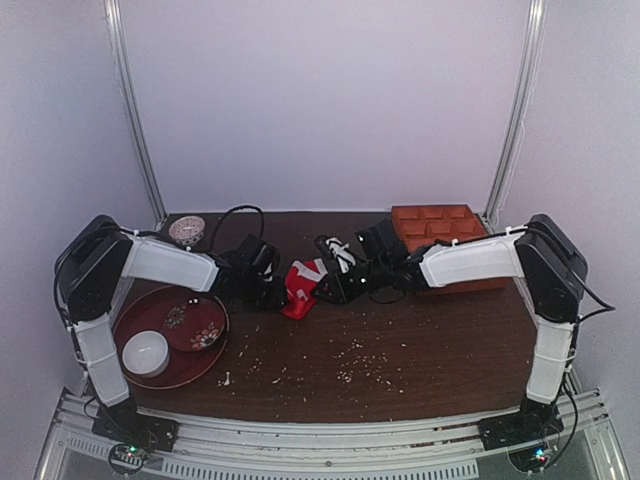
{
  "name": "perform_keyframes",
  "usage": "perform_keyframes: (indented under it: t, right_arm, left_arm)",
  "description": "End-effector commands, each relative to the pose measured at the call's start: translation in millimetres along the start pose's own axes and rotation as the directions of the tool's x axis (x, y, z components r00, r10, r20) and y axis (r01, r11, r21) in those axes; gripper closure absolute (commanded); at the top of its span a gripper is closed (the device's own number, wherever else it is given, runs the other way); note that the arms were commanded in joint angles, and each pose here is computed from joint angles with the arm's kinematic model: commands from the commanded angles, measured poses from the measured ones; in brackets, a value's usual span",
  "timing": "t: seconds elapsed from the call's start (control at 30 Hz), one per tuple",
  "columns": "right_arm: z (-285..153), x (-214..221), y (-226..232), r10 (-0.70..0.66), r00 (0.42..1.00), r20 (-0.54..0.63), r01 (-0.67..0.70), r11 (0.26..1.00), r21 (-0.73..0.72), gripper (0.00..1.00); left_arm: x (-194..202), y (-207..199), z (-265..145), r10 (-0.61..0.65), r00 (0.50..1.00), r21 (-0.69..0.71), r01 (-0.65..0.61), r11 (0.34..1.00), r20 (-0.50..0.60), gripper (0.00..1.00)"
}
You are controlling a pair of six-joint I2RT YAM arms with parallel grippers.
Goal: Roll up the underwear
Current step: Roll the underwear at the center of the board.
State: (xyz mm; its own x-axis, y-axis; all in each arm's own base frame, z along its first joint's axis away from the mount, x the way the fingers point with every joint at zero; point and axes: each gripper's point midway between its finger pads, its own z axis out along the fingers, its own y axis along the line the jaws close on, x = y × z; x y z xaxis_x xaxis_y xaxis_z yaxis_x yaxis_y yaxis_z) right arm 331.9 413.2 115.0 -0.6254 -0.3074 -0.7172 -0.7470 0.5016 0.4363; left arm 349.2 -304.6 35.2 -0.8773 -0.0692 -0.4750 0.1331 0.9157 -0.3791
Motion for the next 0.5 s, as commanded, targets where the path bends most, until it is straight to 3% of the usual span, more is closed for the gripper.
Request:
perform_keyframes:
  t: [0.0,0.13,0.27,0.47]
  right_arm:
    - [0,15,8,-0.271,0.957,0.099,0.261,0.96,0.101,0.71]
    - [14,29,13,-0.399,0.915,0.062,0.386,0.91,0.151,0.62]
    - [19,35,31,-0.581,0.806,0.118,0.55,0.807,0.215,0.59]
    - [38,36,38,-0.722,0.688,0.079,0.67,0.673,0.313,0.42]
  left_arm:
    - [-6,-14,-5,-0.013,1.0,0.046,0.013,0.999,-0.003,0.78]
    - [-7,-18,-7,-0.009,1.0,0.059,0.009,0.998,-0.014,0.78]
    - [-7,-22,-10,-0.007,1.0,0.068,0.008,0.998,-0.023,0.78]
    - [-5,-20,-10,-0.006,0.999,0.067,0.008,0.998,-0.032,0.78]
